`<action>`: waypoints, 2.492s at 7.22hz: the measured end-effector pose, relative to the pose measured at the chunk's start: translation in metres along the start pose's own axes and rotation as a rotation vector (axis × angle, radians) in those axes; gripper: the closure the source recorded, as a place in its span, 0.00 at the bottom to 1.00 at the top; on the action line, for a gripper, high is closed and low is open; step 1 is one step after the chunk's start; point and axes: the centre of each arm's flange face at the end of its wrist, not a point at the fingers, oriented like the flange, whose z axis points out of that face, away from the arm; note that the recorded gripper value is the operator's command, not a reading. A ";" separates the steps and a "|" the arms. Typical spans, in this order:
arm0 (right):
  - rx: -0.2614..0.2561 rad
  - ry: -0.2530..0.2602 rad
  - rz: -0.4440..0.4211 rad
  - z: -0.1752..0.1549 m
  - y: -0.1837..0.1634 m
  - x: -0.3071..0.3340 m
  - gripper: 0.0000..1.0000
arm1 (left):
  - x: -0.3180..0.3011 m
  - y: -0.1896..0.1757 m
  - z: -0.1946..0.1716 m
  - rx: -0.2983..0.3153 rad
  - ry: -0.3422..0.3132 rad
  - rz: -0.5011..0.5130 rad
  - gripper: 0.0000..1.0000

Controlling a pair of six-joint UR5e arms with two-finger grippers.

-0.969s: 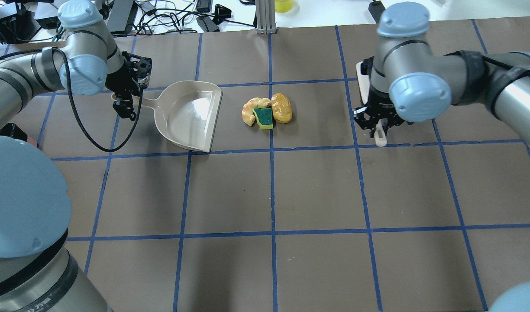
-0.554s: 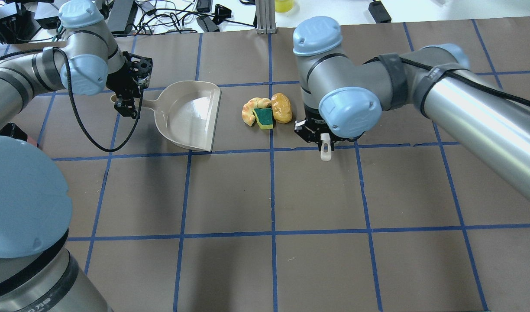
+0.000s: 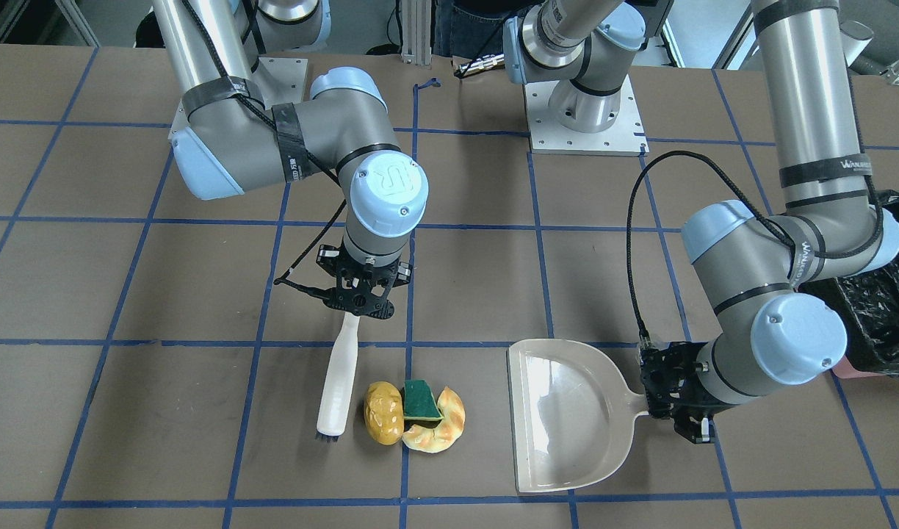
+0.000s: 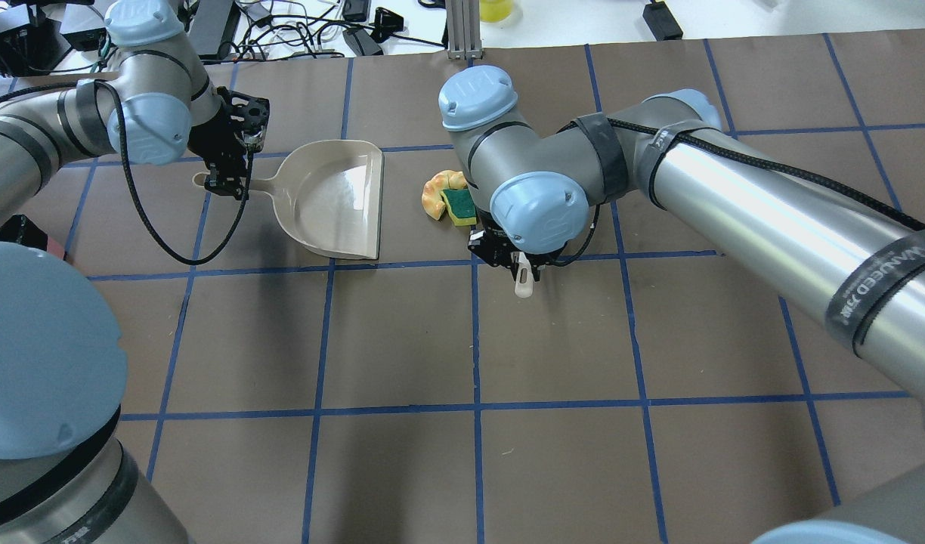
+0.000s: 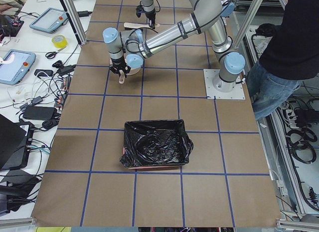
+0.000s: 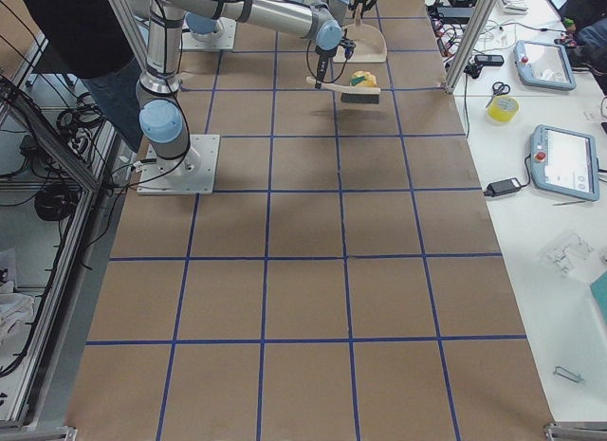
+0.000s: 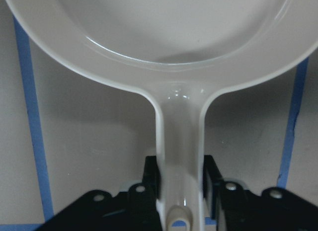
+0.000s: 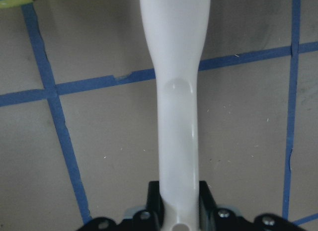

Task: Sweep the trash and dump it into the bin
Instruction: 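Sweep the bread and green sponge into the dustpan with the right gripper's brush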

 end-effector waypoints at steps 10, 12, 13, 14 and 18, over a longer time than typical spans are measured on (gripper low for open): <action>0.031 -0.071 -0.131 -0.010 0.010 -0.117 1.00 | -0.001 -0.002 0.000 -0.010 0.003 -0.007 1.00; 0.037 -0.096 -0.163 -0.014 0.019 -0.145 1.00 | 0.000 -0.002 0.000 -0.010 0.002 -0.007 1.00; 0.037 -0.120 -0.174 -0.020 0.026 -0.157 1.00 | 0.000 -0.002 0.000 -0.009 0.003 -0.008 1.00; 0.040 -0.134 -0.186 -0.024 0.031 -0.167 1.00 | 0.000 -0.002 0.001 -0.009 0.004 -0.009 1.00; 0.056 -0.192 -0.207 -0.038 0.044 -0.214 1.00 | 0.000 -0.002 0.000 -0.008 0.001 -0.009 1.00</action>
